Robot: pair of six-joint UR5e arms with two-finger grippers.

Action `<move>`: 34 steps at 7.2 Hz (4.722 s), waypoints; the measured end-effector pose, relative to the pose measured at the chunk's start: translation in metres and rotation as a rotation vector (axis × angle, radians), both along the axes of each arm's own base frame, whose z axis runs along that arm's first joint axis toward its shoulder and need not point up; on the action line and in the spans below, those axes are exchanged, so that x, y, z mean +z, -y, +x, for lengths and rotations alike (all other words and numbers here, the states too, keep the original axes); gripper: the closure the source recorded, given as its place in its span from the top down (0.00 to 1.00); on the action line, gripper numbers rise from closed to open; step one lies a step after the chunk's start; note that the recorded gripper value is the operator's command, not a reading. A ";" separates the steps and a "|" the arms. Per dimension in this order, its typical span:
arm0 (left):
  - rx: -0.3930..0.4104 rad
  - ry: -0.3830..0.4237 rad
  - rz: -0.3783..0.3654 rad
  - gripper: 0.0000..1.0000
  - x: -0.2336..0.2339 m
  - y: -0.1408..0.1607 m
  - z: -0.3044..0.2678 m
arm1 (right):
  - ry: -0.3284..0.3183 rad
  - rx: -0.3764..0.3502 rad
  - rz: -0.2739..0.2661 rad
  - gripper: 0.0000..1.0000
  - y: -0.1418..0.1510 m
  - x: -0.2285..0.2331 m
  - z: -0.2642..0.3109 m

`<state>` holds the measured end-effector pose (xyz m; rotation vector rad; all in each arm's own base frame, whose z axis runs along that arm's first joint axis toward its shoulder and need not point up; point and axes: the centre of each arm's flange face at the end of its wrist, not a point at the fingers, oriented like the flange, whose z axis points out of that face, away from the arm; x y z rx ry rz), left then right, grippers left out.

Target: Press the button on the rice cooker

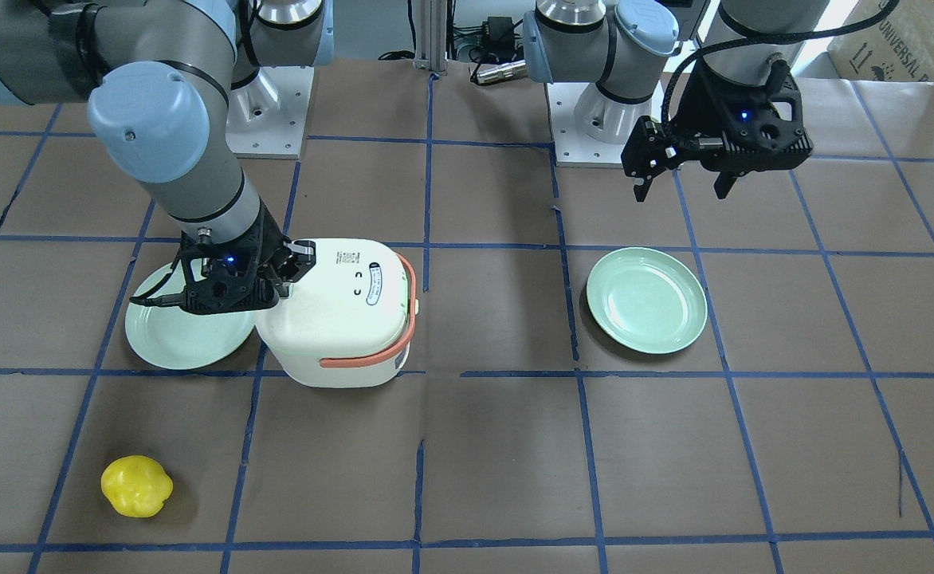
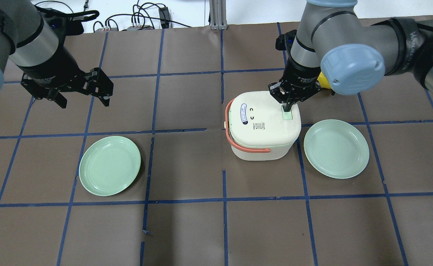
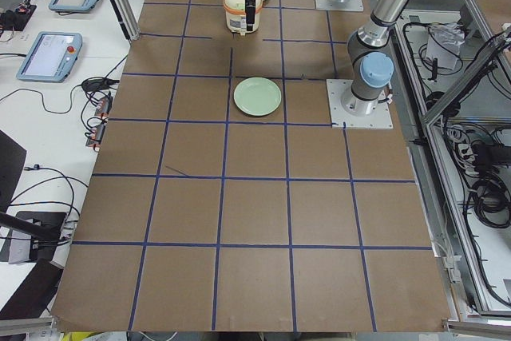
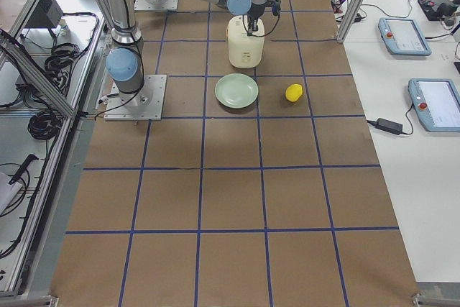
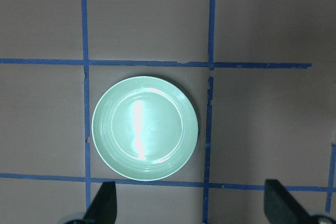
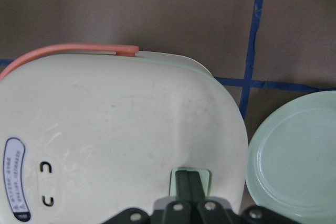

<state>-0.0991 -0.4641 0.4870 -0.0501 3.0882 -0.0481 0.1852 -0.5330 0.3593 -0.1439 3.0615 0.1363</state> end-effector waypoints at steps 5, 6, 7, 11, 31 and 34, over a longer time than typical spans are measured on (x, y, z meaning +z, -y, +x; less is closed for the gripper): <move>0.000 0.000 0.000 1.00 0.000 0.000 0.000 | 0.000 -0.003 -0.023 0.17 0.002 0.011 -0.001; 0.000 0.000 0.000 1.00 0.000 0.000 0.000 | -0.001 -0.005 -0.042 0.23 0.001 0.029 -0.002; 0.000 0.000 -0.001 1.00 0.000 0.000 0.000 | -0.001 -0.006 -0.068 0.23 -0.006 0.058 -0.003; 0.000 0.000 -0.001 1.00 0.000 0.000 0.000 | -0.012 -0.017 -0.127 0.21 -0.023 0.124 -0.016; 0.000 0.000 0.000 1.00 0.000 0.000 0.000 | -0.039 0.016 -0.162 1.00 -0.011 0.157 -0.053; 0.000 0.000 -0.001 1.00 0.000 0.000 0.000 | -0.040 0.026 -0.163 1.00 -0.009 0.157 -0.051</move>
